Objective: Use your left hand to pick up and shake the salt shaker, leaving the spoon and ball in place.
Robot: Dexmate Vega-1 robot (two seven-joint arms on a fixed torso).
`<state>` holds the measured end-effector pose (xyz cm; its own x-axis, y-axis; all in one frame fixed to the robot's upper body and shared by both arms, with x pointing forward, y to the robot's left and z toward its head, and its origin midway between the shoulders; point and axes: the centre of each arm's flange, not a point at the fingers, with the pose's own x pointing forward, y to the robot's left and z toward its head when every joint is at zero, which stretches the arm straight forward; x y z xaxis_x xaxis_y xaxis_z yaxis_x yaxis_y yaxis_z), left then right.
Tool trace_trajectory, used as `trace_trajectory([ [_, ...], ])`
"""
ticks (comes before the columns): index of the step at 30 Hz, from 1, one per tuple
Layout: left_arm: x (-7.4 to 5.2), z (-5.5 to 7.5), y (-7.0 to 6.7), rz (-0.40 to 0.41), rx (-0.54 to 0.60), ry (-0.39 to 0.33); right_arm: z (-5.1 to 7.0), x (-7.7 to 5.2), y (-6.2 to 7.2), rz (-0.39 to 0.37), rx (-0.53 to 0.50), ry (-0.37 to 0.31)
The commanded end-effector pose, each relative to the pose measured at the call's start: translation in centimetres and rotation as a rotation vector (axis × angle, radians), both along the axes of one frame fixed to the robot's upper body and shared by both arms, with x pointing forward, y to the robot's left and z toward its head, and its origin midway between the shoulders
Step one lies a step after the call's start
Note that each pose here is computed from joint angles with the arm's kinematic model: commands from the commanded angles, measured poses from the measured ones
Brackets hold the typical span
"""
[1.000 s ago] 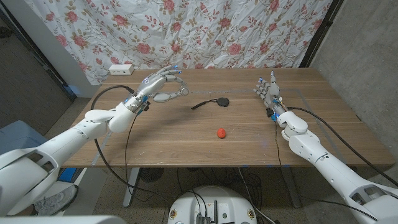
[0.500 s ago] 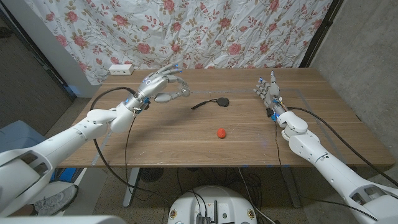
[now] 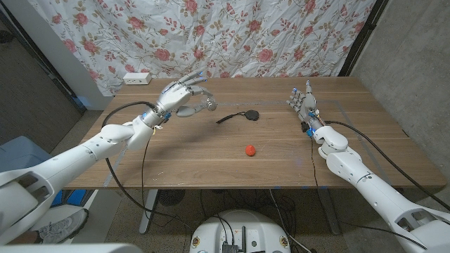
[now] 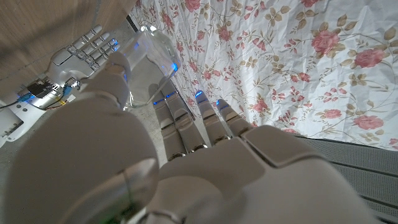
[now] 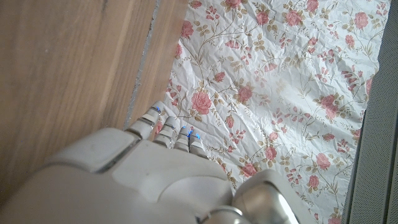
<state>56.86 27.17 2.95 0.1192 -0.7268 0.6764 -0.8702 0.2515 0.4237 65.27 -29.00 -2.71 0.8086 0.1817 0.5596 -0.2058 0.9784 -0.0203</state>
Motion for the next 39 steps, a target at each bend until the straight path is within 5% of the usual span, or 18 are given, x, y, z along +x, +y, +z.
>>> trace_trajectory([
  [1,-0.7,0.0,-0.9,0.054,0.047,-0.128,0.0,0.0,0.0,-0.001,0.0,0.0],
  [22,-0.5,-0.5,-2.1,0.19,0.145,-0.206,0.0,0.0,0.0,-0.001,0.0,0.0],
  [39,-0.9,-0.8,-3.5,0.225,0.238,-0.383,0.0,0.0,0.0,-0.001,0.0,0.0],
])
